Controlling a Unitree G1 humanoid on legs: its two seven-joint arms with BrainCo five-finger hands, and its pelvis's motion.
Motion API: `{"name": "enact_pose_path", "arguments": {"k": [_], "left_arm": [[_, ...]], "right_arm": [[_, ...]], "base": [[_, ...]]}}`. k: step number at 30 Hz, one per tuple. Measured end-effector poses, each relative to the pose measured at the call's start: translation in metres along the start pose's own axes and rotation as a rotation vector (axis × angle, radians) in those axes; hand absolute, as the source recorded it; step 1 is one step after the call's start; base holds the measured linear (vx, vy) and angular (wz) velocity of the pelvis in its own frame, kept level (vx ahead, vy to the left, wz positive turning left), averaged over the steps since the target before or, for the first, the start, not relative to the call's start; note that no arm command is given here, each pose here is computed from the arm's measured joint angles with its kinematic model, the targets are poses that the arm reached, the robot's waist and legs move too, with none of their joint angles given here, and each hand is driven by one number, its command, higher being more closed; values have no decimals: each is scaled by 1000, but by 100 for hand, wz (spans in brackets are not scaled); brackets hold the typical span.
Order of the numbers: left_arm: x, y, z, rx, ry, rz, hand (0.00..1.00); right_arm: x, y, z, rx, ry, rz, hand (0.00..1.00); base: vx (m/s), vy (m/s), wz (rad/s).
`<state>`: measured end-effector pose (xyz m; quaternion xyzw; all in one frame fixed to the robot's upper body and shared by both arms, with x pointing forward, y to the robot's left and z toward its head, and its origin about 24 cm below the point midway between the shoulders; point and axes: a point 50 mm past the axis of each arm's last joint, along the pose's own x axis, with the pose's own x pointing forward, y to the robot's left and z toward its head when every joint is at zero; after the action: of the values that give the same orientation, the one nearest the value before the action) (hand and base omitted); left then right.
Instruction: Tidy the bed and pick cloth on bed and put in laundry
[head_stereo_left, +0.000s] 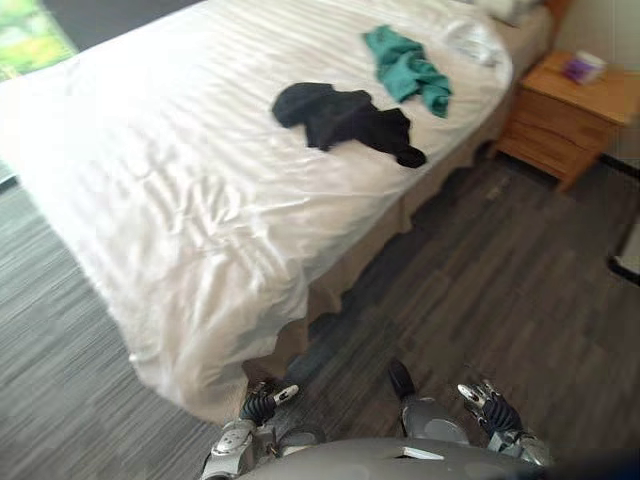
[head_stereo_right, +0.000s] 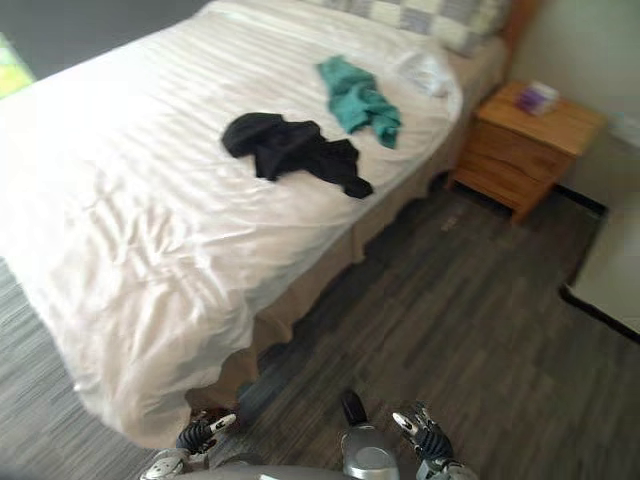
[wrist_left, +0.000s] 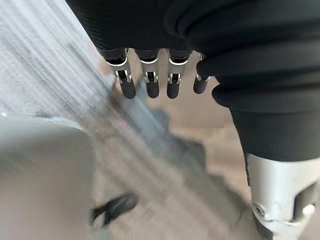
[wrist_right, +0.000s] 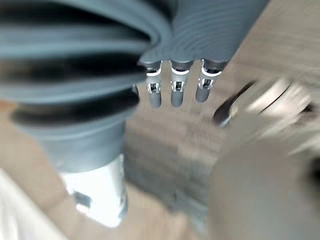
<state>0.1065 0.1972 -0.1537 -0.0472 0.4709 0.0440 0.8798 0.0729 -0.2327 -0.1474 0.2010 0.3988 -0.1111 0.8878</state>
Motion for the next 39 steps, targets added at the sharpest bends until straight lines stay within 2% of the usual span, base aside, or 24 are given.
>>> {"name": "enact_pose_path", "arguments": {"k": [3,6,9,12,15,17,24,29,32,37,38,39], "left_arm": [[-1,2,-5,-12,17,0,0],[-3,0,-11,-52,32,5,0],[-4,6,-12,-106,32,35,0],[0,0,-6,-108,34,19,0],[0,-1,-10,-114,73,32,0],[-2,13,-8,-98,76,63,0],[2,-7,-9,-76,111,14,0],[1,-5,-13,-110,137,28,0],[-1,-4,-21,-203,175,43,0],[-5,8,-29,-212,254,70,0],[-16,9,-57,-258,419,93,0],[-16,9,-57,-258,419,93,0]], "right_arm": [[-8,6,-20,96,-1,-37,0],[-5,15,-20,119,-17,-20,0],[-11,11,-26,120,-13,-46,0],[-1,19,-9,76,-59,2,0],[-6,9,-14,72,-36,-39,0],[-3,18,-17,71,-28,-15,0],[8,31,-5,46,-40,36,0],[5,25,-13,38,29,10,0],[5,18,-11,9,55,-4,0],[5,16,-13,54,52,-26,0],[-3,5,-26,93,105,-102,0],[-3,5,-26,93,105,-102,0]], "base": [[-86,123,-110],[38,63,-123],[94,1,-108],[-130,-46,-101],[-57,-128,-42],[103,-212,-50],[-15,-129,-39],[-82,-4,-42],[-44,43,-98],[-77,86,-35],[-20,26,-5],[0,0,0]]}}
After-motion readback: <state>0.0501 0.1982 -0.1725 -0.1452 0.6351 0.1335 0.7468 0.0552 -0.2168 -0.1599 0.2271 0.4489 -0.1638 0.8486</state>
